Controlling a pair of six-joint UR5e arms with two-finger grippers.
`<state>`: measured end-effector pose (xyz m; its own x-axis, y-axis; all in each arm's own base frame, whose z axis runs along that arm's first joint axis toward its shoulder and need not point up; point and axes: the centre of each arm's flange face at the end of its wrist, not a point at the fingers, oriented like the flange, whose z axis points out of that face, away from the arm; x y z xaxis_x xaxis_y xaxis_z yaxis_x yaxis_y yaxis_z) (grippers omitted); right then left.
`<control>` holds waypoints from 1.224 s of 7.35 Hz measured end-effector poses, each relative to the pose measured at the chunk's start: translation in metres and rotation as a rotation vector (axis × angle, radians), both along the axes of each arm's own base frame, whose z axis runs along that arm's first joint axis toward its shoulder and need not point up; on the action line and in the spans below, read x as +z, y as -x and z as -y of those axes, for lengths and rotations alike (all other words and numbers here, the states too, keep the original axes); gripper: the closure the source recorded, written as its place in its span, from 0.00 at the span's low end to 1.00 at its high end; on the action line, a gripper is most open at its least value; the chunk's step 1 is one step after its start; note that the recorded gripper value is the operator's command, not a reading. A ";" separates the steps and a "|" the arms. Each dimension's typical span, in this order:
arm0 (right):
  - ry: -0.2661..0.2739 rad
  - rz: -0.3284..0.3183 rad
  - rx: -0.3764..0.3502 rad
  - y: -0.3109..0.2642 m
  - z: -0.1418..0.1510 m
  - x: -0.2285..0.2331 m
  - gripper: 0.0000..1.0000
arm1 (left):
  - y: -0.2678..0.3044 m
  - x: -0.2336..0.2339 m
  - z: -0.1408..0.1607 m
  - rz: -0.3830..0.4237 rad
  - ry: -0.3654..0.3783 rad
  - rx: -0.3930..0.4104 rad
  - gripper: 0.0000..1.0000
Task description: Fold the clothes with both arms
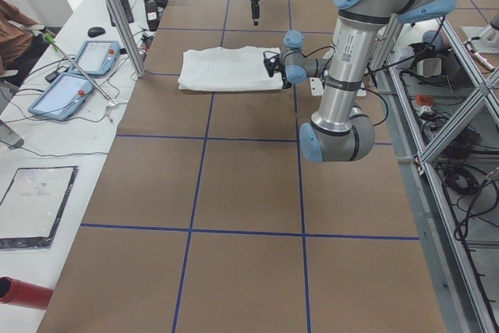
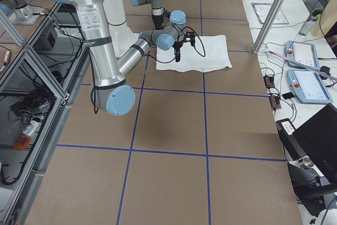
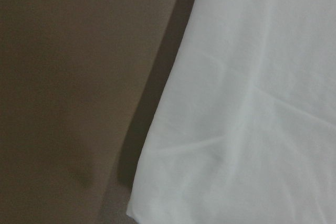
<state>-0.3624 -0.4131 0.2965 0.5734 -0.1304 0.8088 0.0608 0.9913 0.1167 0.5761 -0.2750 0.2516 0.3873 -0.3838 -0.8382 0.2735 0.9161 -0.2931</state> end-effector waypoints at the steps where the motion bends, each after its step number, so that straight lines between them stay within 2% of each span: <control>1: 0.001 0.001 0.000 0.000 0.000 0.000 0.00 | -0.002 0.002 0.002 0.006 0.001 -0.003 0.02; 3: -0.001 0.003 0.001 0.001 0.000 -0.002 0.00 | -0.002 0.006 0.005 0.019 -0.002 -0.012 0.02; 5: -0.003 0.004 0.001 0.001 0.000 -0.004 0.00 | -0.003 0.011 0.005 0.043 0.002 -0.013 0.13; 9: -0.004 0.005 0.002 0.001 0.000 -0.005 0.00 | -0.005 0.014 0.004 0.057 0.004 -0.008 0.21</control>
<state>-0.3638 -0.4133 0.2920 0.5697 -0.1325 0.8111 0.0587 0.9910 0.1207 0.5814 -0.2794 0.2656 0.4312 -0.3908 -0.8132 0.2976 0.9125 -0.2807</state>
